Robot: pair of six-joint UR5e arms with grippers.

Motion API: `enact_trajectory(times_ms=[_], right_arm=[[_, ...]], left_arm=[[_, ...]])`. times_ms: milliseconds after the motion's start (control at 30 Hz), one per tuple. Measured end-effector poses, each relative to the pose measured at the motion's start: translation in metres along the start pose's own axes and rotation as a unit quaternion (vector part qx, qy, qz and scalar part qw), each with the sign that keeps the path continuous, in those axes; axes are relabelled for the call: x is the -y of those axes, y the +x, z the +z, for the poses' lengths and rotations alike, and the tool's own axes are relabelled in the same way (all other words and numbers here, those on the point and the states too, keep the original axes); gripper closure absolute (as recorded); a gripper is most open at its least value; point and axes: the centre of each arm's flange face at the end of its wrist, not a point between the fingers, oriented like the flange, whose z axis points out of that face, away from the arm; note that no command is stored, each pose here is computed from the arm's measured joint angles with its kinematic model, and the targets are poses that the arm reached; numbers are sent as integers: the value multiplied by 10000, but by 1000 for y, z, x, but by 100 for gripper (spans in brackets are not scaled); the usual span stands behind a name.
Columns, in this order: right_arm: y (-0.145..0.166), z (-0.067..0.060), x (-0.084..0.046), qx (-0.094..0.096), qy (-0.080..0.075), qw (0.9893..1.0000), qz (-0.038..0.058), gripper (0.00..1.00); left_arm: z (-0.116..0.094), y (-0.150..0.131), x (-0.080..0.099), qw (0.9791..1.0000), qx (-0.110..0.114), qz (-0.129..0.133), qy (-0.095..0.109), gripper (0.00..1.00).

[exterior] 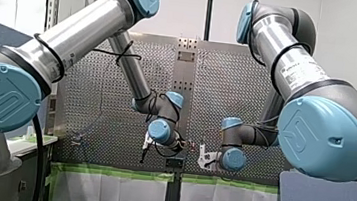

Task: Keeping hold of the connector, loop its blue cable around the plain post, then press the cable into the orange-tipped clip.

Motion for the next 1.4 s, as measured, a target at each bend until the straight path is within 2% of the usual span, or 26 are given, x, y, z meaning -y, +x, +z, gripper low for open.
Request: enact_trajectory(times_ms=[633, 867, 967, 1067, 1233, 1400], right_arm=[[-1, -1, -1, 64, -26, 10000, -15, 100], [-4, -7, -6, 197, -254, 9995, -65, 100], [-3, -9, -9, 186, -337, 9992, -65, 100], [3, -15, -11, 98, -390, 9992, -29, 100], [15, -28, -9, -111, -330, 9994, -49, 100], [25, -44, -4, -204, -129, 9997, -78, 100]], left_arm=[[-1, 1, 1, 10000, -27, -4, 11, 0], [-15, 15, 2, 9995, -209, 221, -93, 0], [-24, 25, -1, 9988, -312, 324, -188, 0], [-32, 33, -3, 9980, -386, 430, -266, 0], [-39, 40, 0, 9976, -401, 497, -255, 0], [-40, 40, 1, 9979, -358, 480, -255, 0]])
